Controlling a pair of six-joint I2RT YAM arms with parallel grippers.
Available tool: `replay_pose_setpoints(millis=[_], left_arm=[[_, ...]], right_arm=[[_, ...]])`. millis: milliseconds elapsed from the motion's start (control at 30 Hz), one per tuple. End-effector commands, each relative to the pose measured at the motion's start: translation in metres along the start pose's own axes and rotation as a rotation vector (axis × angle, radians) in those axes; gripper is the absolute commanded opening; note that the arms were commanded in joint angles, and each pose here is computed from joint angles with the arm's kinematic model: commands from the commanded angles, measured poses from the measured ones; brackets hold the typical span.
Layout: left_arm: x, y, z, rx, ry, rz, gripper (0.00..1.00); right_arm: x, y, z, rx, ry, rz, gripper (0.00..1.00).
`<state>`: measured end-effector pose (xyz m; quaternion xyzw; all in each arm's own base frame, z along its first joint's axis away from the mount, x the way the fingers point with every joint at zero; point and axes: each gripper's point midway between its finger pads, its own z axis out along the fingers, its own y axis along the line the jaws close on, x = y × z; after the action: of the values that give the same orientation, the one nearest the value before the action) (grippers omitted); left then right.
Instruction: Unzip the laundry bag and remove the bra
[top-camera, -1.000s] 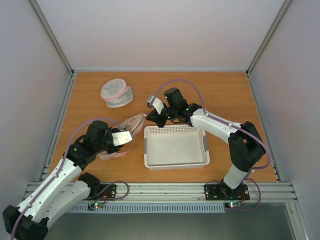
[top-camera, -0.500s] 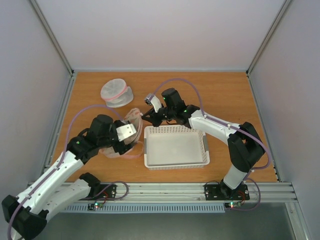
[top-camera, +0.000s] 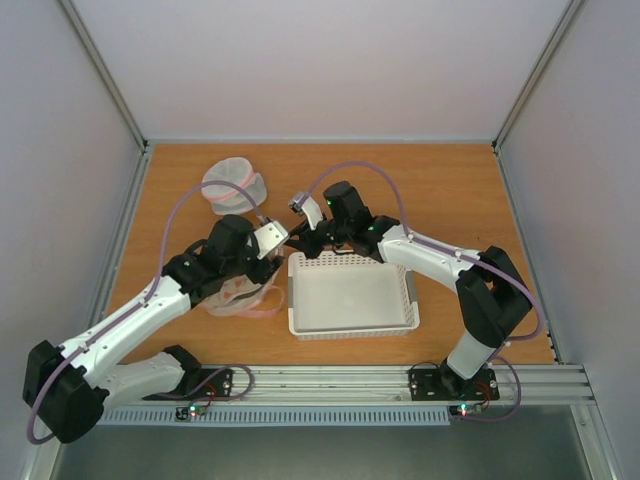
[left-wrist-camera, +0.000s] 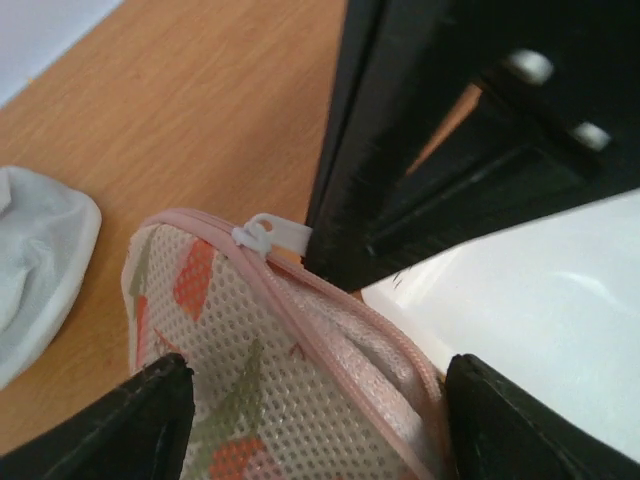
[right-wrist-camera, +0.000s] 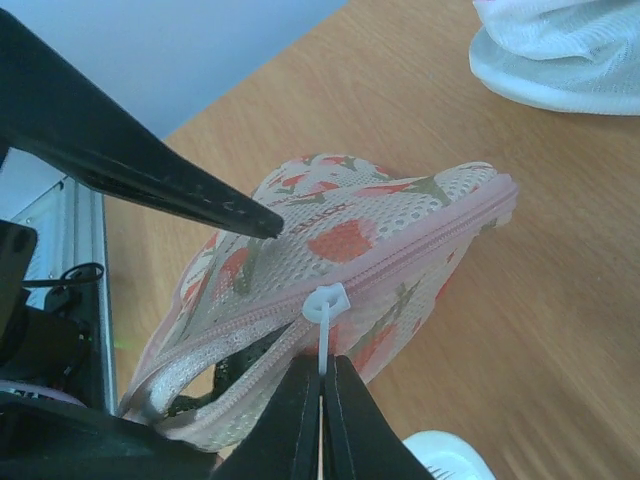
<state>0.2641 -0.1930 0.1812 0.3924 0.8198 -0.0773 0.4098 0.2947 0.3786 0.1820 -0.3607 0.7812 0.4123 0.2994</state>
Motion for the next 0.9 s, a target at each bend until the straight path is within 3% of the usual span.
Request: replay_pose_setpoints(millis=[0, 133, 267, 333, 600, 867], left_arm=[[-0.026, 0.013, 0.002, -0.064, -0.083, -0.004, 0.62], [-0.022, 0.012, 0.005, -0.065, -0.075, 0.019, 0.43], [-0.019, 0.012, 0.001, -0.067, -0.072, 0.063, 0.10], [-0.016, 0.011, -0.003, -0.070, -0.069, 0.101, 0.01], [0.008, -0.010, -0.021, 0.031, -0.030, 0.379, 0.01], [0.030, -0.022, -0.031, 0.084, -0.009, 0.529, 0.01]], right_arm=[[-0.018, 0.026, -0.015, -0.057, -0.068, -0.070, 0.01], [-0.015, 0.029, -0.016, -0.070, -0.065, -0.076, 0.01], [-0.013, 0.026, -0.016, -0.058, -0.060, -0.085, 0.01], [-0.013, 0.017, -0.018, -0.018, -0.059, -0.091, 0.01], [0.006, -0.052, -0.023, 0.180, 0.020, -0.060, 0.01], [0.015, -0.091, -0.031, 0.236, 0.040, -0.051, 0.01]])
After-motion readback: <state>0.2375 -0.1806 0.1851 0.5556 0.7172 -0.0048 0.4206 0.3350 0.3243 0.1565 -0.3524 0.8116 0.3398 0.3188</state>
